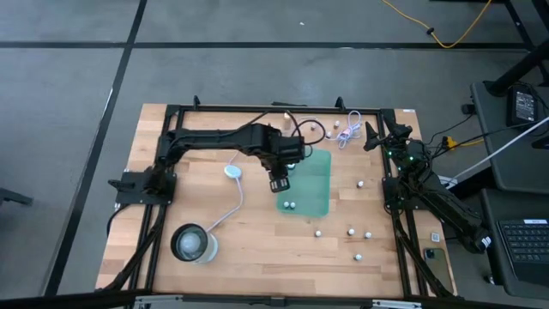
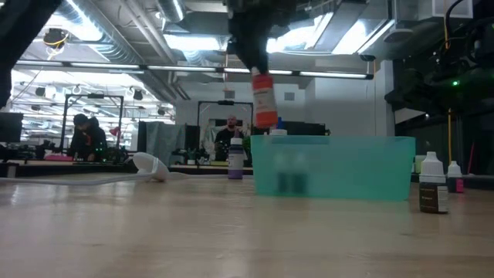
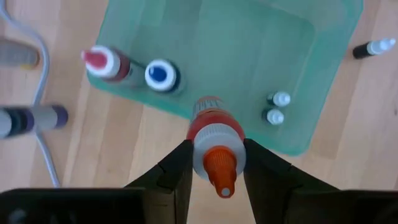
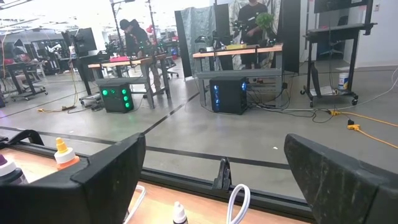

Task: Pick & Place food coloring
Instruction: Put the big orange food coloring bottle into the green bin

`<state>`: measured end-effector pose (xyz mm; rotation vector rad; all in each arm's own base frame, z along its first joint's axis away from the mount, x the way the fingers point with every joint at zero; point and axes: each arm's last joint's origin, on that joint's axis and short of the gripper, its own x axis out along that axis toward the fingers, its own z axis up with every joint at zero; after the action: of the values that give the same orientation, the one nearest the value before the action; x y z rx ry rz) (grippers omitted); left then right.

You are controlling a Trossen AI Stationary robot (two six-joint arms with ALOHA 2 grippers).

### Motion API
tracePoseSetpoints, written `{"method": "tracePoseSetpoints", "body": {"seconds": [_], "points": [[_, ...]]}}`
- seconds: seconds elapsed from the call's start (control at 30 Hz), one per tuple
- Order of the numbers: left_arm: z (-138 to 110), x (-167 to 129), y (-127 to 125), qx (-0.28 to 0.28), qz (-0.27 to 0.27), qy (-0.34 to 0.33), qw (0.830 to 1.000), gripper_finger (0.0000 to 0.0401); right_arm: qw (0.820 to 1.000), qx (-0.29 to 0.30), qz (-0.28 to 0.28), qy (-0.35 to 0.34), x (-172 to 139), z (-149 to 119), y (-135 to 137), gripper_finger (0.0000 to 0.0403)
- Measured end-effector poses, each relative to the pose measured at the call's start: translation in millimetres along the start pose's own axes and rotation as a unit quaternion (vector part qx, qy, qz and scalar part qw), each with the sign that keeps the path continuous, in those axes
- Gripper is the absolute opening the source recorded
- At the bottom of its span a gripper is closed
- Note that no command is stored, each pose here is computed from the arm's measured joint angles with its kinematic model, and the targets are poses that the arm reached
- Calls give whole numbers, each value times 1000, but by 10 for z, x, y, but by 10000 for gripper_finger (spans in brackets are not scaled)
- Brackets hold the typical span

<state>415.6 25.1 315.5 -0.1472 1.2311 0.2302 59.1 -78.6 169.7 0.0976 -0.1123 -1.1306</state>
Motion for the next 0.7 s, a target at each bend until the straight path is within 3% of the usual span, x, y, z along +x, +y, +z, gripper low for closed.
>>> {"method": "tracePoseSetpoints", "body": {"seconds": [0.7], "points": [[204, 716, 65, 48, 11, 42, 998, 118, 1000, 0, 0, 0, 0, 0, 0, 384]]}}
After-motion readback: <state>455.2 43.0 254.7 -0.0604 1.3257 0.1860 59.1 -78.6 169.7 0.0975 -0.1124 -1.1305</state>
